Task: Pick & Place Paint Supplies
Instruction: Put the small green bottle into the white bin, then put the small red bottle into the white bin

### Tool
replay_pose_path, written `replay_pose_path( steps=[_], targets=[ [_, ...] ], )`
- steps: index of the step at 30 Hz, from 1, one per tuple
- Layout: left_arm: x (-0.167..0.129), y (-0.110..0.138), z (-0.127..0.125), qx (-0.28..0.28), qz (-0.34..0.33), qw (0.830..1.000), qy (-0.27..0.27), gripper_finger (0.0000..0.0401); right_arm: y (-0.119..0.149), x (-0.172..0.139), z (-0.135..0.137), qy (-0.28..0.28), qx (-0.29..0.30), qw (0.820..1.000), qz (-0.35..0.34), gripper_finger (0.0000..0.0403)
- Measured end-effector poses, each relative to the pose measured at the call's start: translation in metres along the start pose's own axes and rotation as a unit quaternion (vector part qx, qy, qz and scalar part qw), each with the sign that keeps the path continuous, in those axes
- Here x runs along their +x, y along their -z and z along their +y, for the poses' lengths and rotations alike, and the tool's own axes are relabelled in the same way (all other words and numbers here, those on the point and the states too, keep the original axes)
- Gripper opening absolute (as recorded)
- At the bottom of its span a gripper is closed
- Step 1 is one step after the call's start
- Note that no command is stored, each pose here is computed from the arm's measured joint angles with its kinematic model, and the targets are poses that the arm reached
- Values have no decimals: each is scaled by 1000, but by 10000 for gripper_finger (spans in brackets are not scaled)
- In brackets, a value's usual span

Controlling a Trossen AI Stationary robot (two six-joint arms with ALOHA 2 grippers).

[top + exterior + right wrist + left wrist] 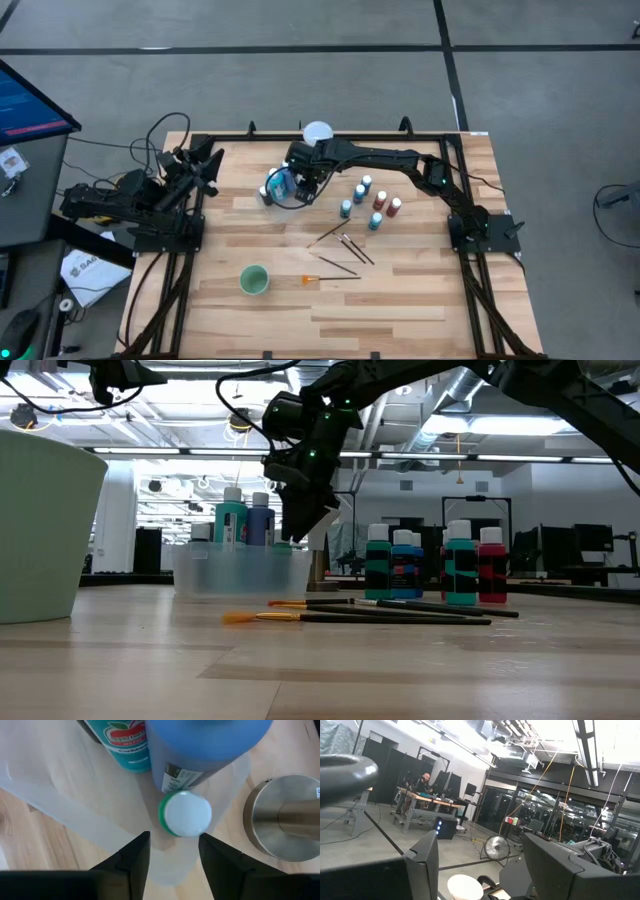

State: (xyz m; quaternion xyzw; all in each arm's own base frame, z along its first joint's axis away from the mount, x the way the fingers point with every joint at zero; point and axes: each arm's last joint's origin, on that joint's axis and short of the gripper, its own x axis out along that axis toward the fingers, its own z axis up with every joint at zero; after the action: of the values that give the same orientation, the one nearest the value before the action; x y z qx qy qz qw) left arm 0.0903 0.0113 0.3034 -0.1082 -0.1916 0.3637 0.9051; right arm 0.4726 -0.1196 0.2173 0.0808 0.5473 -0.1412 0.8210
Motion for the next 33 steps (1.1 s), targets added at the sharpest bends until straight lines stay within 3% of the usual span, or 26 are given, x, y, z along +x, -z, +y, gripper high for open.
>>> replay_pose_path(
  steps=[7, 11, 16, 21, 26, 33],
  targets=[
    [0, 0, 0, 0, 0, 1000, 0, 199, -3, -11, -4, 0, -8, 1000, -4, 218],
    [0, 0, 0, 0, 0, 1000, 0, 199, -7, -51, -11, 1, -1, 1000, -23, 235],
    [0, 0, 0, -1, -1, 1000, 0, 199, 3, -110, -28, 9, 28, 999, -33, 228],
    [-2, -4, 3, -11, -7, 1000, 3, 199, 27, -150, -52, 42, 78, 996, 19, 220],
    [-5, -7, 5, -20, -16, 1000, 4, 199, 51, -152, -59, 70, 88, 989, 93, 227],
    [-5, -8, 6, -21, -17, 1000, 15, 199, 103, -137, -56, 65, 113, 984, 123, 239]
  ],
)
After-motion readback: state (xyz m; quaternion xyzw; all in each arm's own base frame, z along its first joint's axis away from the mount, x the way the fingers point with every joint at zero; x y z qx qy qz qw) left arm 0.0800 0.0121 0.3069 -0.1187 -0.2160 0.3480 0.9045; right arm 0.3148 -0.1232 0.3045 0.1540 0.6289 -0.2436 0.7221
